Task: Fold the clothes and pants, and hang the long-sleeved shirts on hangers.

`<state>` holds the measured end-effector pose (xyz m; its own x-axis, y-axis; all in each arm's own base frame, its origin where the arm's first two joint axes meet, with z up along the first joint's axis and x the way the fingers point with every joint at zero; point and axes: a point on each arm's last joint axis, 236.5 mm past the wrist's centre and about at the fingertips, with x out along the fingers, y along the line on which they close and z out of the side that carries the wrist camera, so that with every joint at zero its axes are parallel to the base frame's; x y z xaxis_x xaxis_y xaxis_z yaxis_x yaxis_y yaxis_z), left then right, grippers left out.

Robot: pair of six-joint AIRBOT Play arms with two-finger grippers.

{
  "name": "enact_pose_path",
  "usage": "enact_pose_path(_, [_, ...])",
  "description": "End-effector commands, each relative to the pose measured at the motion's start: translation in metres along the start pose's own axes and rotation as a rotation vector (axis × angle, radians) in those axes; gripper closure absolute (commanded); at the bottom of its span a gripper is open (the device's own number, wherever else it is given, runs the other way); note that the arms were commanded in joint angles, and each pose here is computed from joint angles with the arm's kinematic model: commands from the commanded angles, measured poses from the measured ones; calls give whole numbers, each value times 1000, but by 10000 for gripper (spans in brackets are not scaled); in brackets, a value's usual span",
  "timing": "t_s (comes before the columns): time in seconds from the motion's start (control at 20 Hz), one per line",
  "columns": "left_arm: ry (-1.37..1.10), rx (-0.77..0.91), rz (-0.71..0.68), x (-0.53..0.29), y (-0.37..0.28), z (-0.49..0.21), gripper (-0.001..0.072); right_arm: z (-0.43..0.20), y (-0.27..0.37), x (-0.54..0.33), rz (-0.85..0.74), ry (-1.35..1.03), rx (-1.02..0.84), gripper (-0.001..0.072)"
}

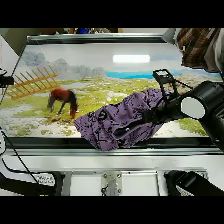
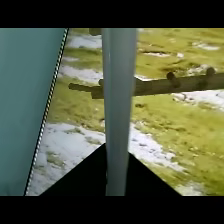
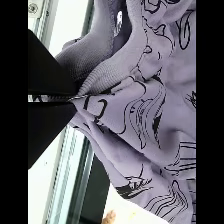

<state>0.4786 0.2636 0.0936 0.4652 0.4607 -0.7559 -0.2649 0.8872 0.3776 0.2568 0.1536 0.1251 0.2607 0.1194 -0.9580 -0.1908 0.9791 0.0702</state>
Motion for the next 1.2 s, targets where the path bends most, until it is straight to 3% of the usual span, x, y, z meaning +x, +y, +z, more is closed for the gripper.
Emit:
enact_pose_path(0.0, [-69, 14, -47, -54, -22, 21, 693, 0, 0, 0, 0, 1, 0, 682])
enact_pose_path(0.1, [-115, 61, -196, -92, -65, 30, 692, 0, 0, 0, 0, 1, 0, 682])
enact_pose_path(0.25, [-171, 310, -552, -160, -150, 18, 692, 0, 0, 0, 0, 0, 0, 681])
enact_pose_path(0.4, [-152, 633, -992, -240, -215, -40, 692, 0, 0, 0, 0, 0, 0, 682])
enact_pose_path(0.5, [-96, 740, -1195, -276, -228, -75, 692, 0, 0, 0, 0, 1, 0, 682])
enact_pose_path(0.75, [-63, 759, -1232, -275, -235, -92, 692, 0, 0, 0, 0, 2, 0, 682])
enact_pose_path(1.15, [-220, 1103, -1343, -264, -248, -149, 693, 0, 0, 0, 0, 2, 0, 682])
